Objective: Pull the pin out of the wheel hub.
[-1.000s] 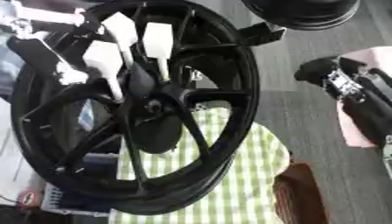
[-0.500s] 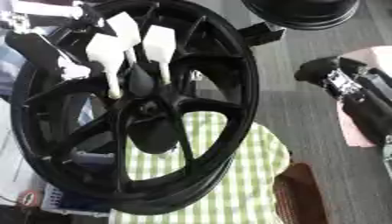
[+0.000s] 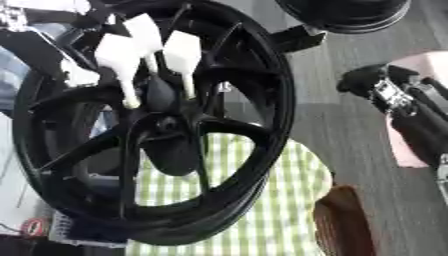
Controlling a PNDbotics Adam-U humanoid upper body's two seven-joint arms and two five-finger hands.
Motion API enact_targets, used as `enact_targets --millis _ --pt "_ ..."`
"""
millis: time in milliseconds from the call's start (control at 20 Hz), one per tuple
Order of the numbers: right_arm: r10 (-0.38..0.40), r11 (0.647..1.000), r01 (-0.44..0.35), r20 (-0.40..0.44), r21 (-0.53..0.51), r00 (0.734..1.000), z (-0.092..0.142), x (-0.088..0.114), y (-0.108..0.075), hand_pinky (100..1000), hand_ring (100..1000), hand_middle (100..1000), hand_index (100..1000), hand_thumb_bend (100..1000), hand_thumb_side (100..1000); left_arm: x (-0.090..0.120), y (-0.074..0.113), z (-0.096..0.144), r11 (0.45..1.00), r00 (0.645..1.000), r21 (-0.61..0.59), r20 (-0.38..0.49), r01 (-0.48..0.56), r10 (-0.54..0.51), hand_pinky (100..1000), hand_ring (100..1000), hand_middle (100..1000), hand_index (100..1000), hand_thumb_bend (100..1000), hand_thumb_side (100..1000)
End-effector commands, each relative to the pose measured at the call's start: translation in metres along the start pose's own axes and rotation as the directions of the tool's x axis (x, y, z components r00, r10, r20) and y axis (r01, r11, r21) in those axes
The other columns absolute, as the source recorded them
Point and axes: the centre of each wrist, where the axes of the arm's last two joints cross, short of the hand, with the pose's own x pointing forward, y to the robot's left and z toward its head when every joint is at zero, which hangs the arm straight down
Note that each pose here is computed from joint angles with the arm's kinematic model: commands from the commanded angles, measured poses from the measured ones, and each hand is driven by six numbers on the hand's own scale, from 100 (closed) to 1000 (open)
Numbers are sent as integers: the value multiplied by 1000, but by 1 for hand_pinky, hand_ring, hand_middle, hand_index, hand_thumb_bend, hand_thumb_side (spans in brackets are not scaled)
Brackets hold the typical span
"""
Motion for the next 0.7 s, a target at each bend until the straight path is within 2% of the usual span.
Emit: enact_targets --millis 50,400,700 --pt "29 1000 -28 17 -3 999 1 9 -5 966 807 672 718 100 674 3 13 18 998 1000 56 -7 18 -17 662 515 348 482 170 194" --pt "30 1000 -29 17 -11 999 2 9 -6 966 808 672 718 100 674 8 24 44 988 1000 151 16 2 -4 658 509 337 475 125 193" --pt "33 999 -32 17 -36 999 6 7 -8 965 807 672 718 100 670 -4 33 74 961 999 274 -20 -30 37 657 505 329 473 100 185"
